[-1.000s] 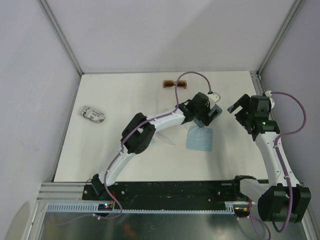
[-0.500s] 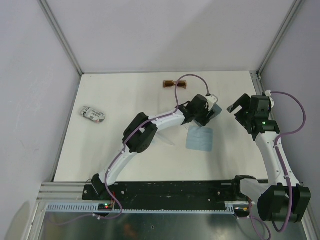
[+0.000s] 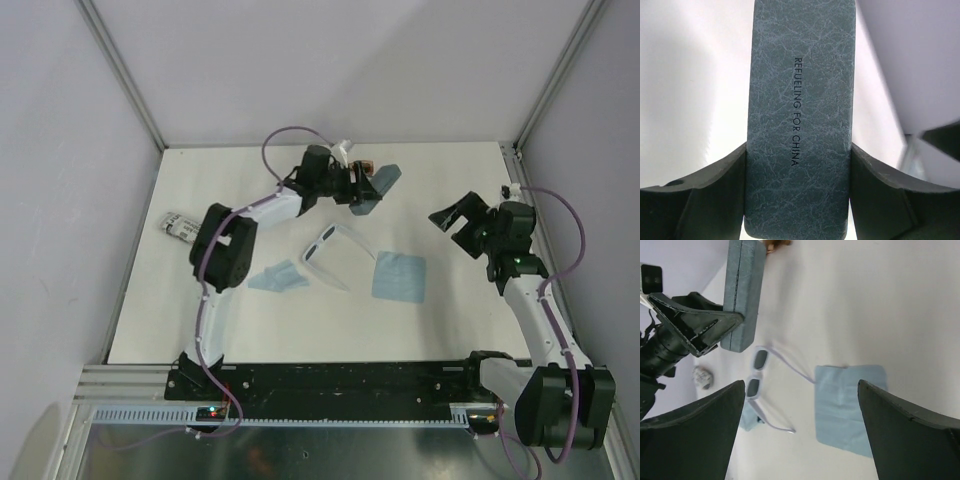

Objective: Organize the sunglasses
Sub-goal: Pass from the left arm to the right

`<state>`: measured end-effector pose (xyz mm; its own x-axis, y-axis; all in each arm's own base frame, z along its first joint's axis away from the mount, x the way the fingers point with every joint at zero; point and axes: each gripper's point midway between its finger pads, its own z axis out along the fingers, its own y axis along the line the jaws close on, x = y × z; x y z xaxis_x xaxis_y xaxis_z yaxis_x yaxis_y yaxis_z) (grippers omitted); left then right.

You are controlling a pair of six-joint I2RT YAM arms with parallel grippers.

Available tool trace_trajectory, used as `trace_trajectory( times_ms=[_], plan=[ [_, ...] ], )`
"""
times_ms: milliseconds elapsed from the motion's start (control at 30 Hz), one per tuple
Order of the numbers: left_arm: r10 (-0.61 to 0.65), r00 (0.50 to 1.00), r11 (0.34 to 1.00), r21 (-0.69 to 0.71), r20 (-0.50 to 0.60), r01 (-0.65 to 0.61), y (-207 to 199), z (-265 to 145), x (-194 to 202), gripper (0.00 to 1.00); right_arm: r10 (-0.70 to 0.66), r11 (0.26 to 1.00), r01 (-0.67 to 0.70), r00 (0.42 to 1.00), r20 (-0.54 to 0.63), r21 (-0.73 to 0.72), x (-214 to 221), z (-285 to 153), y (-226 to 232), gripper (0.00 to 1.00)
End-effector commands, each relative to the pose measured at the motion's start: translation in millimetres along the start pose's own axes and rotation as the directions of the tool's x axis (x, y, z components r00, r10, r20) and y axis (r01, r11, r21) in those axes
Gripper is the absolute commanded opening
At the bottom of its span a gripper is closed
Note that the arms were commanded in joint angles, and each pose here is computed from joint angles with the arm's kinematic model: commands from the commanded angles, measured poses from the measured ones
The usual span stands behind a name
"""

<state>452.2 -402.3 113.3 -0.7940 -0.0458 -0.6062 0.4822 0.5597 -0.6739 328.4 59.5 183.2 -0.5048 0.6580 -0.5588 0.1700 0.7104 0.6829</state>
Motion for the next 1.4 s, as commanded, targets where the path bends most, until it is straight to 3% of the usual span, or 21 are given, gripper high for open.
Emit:
trace_trajectory(
  times_ms=[0, 167, 300, 467, 667, 767, 867, 1100, 1167, 1367],
  plan=[
    [-0.083, 0.992, 0.92, 0.391, 0.096, 0.039, -115.4, -63.9, -40.6, 0.2, -0.087, 0.936, 0.106, 0.994, 0.073, -0.335, -17.0, -13.8, 71.3, 0.99],
    [-0.146, 0.987, 0.863, 0.496, 0.069, 0.093, -139.3, -90.8, -29.0, 0.2, -0.115, 0.864, 0.141, 0.99, 0.083, -0.483, -14.7, -21.3, 103.2, 0.99],
    [-0.214, 0.975, 0.786, 0.602, 0.057, 0.137, -165.9, -119.8, -23.8, 0.2, -0.116, 0.752, 0.167, 0.986, 0.121, -0.638, -16.0, -40.0, 136.0, 0.99],
    [-0.279, 0.96, 0.687, 0.705, 0.03, 0.177, -194.4, -148.3, -16.6, 0.2, -0.097, 0.687, 0.151, 0.988, 0.117, -0.711, -11.1, -50.2, 159.1, 0.99],
    [-0.283, 0.959, 0.614, 0.769, 0.001, 0.18, -217.8, -159.3, -6.9, 0.2, -0.071, 0.675, 0.109, 0.994, 0.083, -0.73, -2.2, -48.8, 169.9, 0.99],
    [-0.278, 0.96, 0.588, 0.79, -0.005, 0.174, -226.4, -161.5, -1.7, 0.2, -0.049, 0.704, 0.088, 0.996, 0.076, -0.705, -0.4, -43.0, 168.1, 0.99],
    [-0.274, 0.962, 0.574, 0.8, -0.01, 0.172, -231.4, -163.1, 2.3, 0.2, -0.033, 0.737, 0.071, 0.997, 0.069, -0.672, 0.7, -37.3, 162.2, 0.99],
    [-0.266, 0.963, 0.557, 0.809, -0.043, 0.19, -240.3, -158.3, 14.4, 0.2, -0.036, 0.734, 0.091, 0.995, 0.095, -0.673, -0.7, -41.1, 165.4, 0.99],
    [-0.268, 0.962, 0.554, 0.81, -0.044, 0.191, -241.2, -158.2, 15.5, 0.2, -0.031, 0.738, 0.086, 0.995, 0.093, -0.669, -1.2, -41.2, 164.4, 0.93],
    [-0.273, 0.961, 0.554, 0.809, -0.047, 0.197, -239.0, -157.7, 18.0, 0.2, -0.025, 0.731, 0.087, 0.995, 0.1, -0.676, -3.7, -45.8, 166.1, 0.6]
  ],
)
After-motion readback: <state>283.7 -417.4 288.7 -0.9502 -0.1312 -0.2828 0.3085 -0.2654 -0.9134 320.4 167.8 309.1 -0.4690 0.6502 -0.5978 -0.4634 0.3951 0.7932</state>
